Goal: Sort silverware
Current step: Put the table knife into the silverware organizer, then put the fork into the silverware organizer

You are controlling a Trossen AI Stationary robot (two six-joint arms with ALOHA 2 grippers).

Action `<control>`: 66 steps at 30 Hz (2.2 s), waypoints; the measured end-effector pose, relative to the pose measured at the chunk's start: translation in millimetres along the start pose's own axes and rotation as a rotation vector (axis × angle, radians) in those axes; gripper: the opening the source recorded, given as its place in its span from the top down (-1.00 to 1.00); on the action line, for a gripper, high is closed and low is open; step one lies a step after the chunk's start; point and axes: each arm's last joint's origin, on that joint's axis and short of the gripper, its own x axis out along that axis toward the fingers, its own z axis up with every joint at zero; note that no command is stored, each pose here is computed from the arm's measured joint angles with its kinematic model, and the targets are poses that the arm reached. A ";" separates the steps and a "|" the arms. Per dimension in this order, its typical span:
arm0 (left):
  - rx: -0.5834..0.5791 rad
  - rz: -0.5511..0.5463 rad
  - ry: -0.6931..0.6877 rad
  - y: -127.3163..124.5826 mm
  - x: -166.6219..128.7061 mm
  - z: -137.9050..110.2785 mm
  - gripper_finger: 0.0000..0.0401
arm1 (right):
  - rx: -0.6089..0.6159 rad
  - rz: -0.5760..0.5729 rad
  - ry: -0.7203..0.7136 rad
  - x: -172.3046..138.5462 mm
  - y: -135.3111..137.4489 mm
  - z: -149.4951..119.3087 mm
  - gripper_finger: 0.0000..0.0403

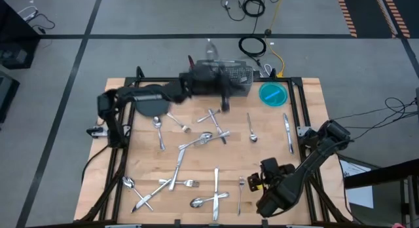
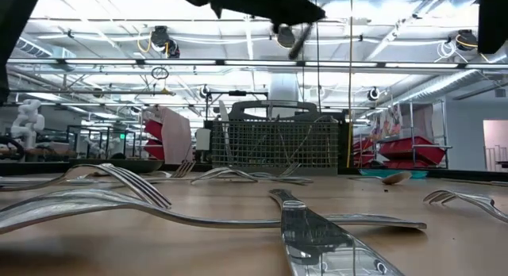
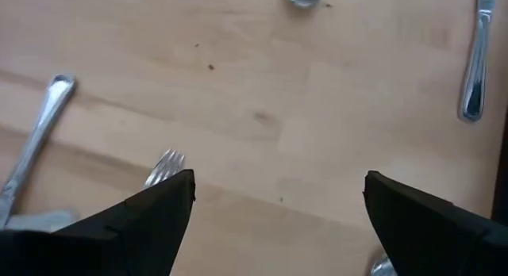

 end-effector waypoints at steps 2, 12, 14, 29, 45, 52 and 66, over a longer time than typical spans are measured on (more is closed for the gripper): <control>-0.012 0.066 -0.027 26.6 -14.7 2.1 0.88 | 0.000 -0.006 -0.015 3.6 0.2 0.9 -0.75; -0.192 0.300 -0.159 116.2 -65.2 -55.3 0.88 | 0.029 -0.030 -0.055 16.0 2.2 8.3 -0.75; -0.220 0.334 -0.183 124.3 -74.7 -69.4 0.88 | 0.033 -0.024 -0.071 16.6 3.3 10.6 -0.75; -0.276 0.527 -0.228 93.0 -134.0 -145.9 0.88 | 0.029 -0.032 -0.091 18.1 4.4 15.0 -0.75; -0.301 0.620 -0.276 76.7 -129.0 -182.5 0.88 | 0.038 -0.015 -0.078 18.1 6.1 13.9 -0.75; -0.323 0.611 -0.220 73.0 -122.1 -199.6 0.88 | 0.020 -0.001 -0.068 18.1 7.6 13.0 -0.75; -0.296 0.645 -0.108 71.3 -120.3 -208.4 0.07 | -0.004 0.004 -0.067 17.9 8.1 13.1 -0.75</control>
